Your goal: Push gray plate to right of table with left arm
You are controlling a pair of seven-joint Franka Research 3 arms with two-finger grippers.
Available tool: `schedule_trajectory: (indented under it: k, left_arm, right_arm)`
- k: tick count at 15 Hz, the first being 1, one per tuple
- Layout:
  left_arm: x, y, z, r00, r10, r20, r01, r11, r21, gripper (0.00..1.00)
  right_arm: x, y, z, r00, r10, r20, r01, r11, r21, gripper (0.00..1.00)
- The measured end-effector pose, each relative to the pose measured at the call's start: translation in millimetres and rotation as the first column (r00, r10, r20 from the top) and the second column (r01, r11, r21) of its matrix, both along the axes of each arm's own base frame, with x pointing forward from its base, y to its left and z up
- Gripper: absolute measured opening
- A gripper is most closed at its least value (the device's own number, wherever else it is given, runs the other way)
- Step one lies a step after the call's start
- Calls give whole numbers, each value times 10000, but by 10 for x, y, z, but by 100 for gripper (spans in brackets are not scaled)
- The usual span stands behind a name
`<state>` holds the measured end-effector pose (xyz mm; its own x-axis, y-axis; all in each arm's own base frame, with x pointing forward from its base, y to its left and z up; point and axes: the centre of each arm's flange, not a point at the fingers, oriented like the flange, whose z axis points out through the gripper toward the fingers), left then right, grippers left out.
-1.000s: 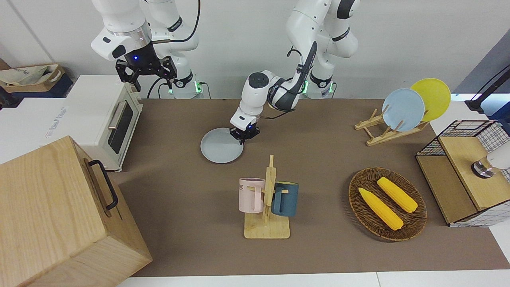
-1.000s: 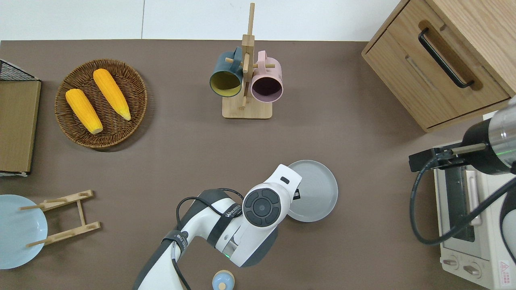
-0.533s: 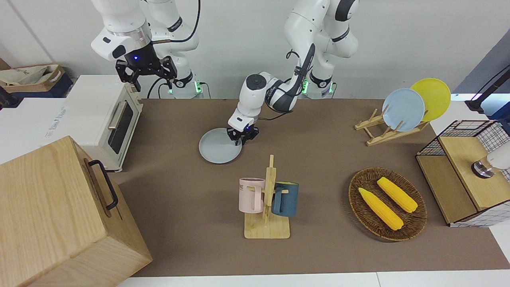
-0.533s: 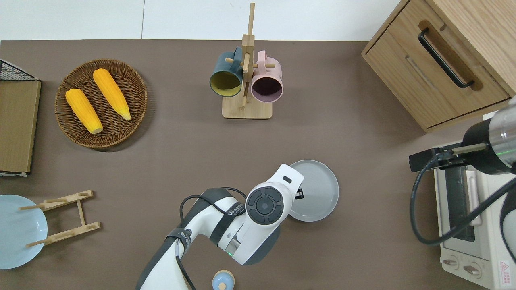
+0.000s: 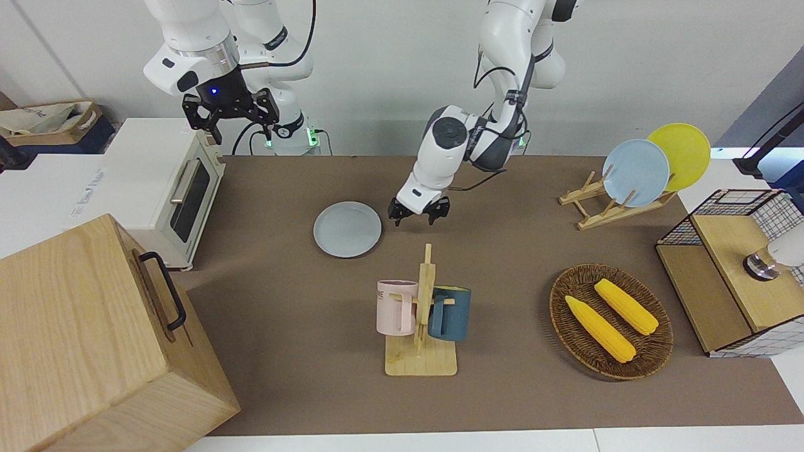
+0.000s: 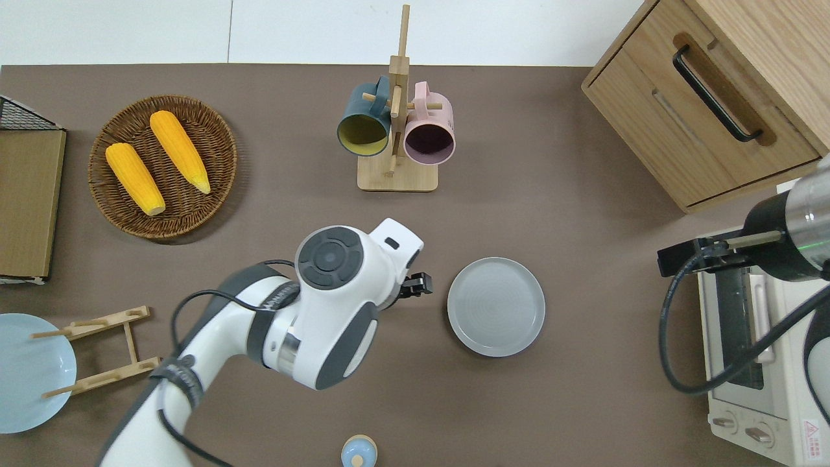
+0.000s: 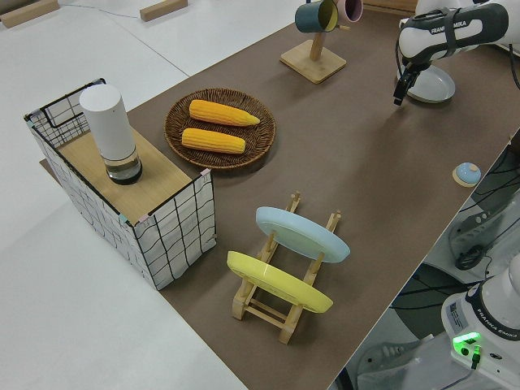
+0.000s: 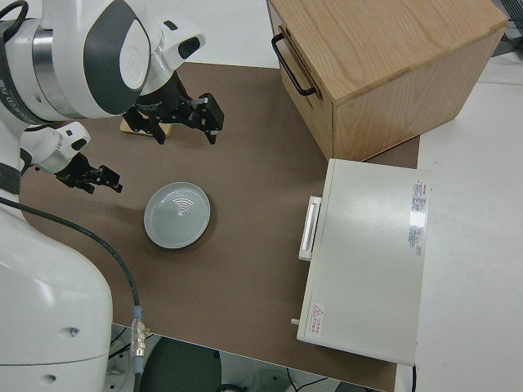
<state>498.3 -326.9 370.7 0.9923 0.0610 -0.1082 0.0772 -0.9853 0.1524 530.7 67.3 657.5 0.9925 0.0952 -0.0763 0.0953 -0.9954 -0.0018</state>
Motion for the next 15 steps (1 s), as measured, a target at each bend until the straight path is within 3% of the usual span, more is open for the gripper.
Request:
schedule_trajectory:
  k: [5,10,15]
  left_arm:
    - [137,1030,705,9968,-699,-392,704,9975,93,99]
    - [259,1971,1284,9879,-1427,-601,1463,9875,589,100]
    - [401,2617,1893,9823,-1853,-269,1871,9760,1115,100]
  right_arm:
    - [0,0,0,10000,0,0,0,10000,0,99]
    - [0,0,0,10000,0,0,0,10000,0,99]
    - [0,0,0,10000,0,0,0,10000,0,99]
